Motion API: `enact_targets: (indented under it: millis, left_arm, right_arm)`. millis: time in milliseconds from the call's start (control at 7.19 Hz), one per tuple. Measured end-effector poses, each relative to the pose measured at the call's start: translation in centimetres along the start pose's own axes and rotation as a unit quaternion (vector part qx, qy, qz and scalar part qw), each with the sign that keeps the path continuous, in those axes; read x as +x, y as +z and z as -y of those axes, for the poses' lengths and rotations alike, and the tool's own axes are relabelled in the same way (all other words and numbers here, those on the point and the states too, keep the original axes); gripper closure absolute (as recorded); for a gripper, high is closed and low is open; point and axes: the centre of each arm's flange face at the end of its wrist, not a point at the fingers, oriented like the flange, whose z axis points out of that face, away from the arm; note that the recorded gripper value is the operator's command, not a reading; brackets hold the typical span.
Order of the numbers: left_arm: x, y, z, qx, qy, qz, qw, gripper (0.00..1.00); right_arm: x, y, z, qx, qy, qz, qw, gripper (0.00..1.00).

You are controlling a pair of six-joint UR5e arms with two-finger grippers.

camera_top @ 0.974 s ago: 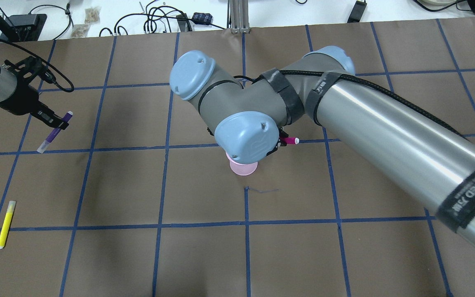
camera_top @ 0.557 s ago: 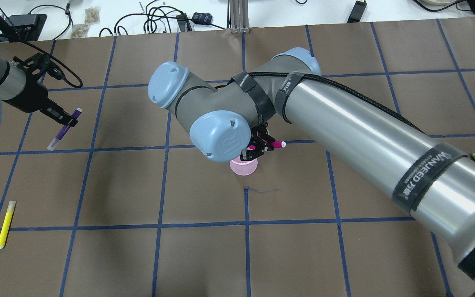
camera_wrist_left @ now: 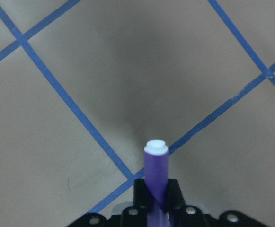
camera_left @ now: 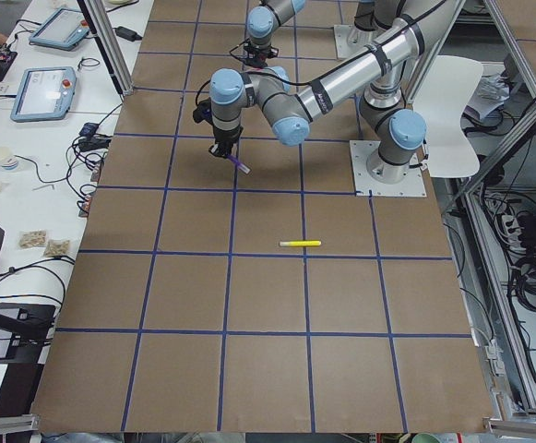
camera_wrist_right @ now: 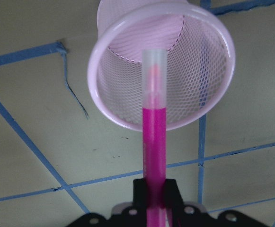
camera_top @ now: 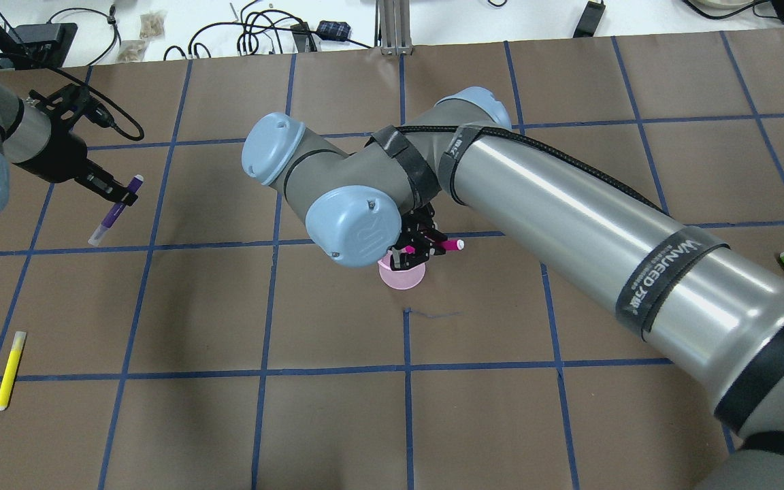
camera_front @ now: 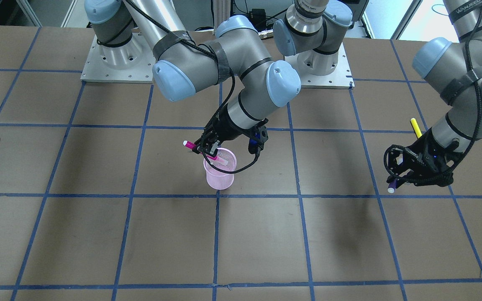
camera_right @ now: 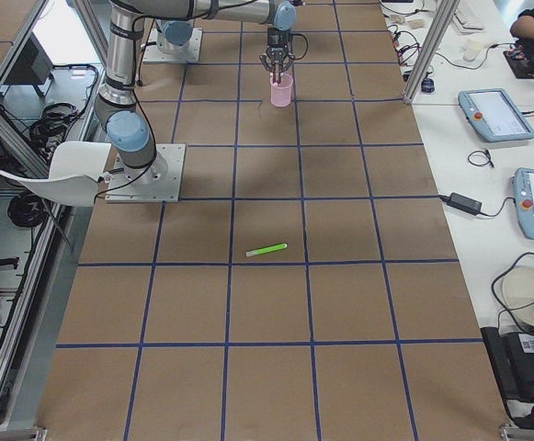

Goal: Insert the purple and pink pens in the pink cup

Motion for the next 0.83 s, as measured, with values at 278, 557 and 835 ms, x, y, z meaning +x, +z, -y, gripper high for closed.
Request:
enact_targets:
  millis: [278, 557, 835]
  left_arm:
    - [0.3, -0.2, 0.3, 0.005, -0.002, -0.001, 1.0000, 1.00]
    - [0.3, -0.3, 0.3, 0.006, -0.002, -0.001, 1.0000, 1.00]
    - [0.5, -0.8, 0.5, 0.009, -0.008, 0.004, 0.9999, 1.00]
  right_arm:
    - [0.1, -0.2, 0.7, 0.002, -0.004, -0.001, 1.0000, 0.00]
    - [0.3, -0.4, 0.6, 0.003, -0.002, -0.004, 1.0000, 0.00]
    - [3.3, -1.6, -4.3, 0.025, 0.037, 0.003, 0.9990, 0.00]
